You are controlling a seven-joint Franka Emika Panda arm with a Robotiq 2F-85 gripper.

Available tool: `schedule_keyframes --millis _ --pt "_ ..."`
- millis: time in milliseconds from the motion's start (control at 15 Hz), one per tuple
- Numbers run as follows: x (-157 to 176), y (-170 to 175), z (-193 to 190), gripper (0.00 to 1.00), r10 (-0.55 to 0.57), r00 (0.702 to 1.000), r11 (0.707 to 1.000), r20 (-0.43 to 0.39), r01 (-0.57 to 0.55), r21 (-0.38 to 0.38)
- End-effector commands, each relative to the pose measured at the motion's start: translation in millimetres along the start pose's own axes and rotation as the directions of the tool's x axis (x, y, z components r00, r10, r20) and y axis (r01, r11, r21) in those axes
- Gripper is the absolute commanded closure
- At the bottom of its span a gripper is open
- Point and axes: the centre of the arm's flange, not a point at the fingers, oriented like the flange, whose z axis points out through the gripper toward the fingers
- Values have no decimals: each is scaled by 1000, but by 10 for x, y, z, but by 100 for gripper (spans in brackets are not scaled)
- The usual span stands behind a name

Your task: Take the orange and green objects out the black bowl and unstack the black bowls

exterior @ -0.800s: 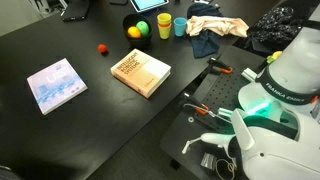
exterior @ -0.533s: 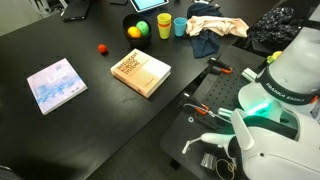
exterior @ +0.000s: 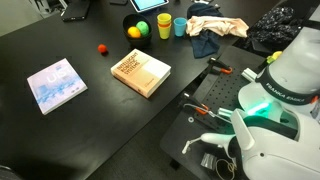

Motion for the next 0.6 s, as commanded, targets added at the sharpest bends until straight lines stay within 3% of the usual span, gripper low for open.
schedule_keyframes --millis 0,133,533 --pt "526 328 662 0 33 999 999 5 -33 -29" --pt "777 571 1043 0 60 998 997 17 -59 -55" --pt "1414 1257 2020 0 184 983 983 -10 -184 -19"
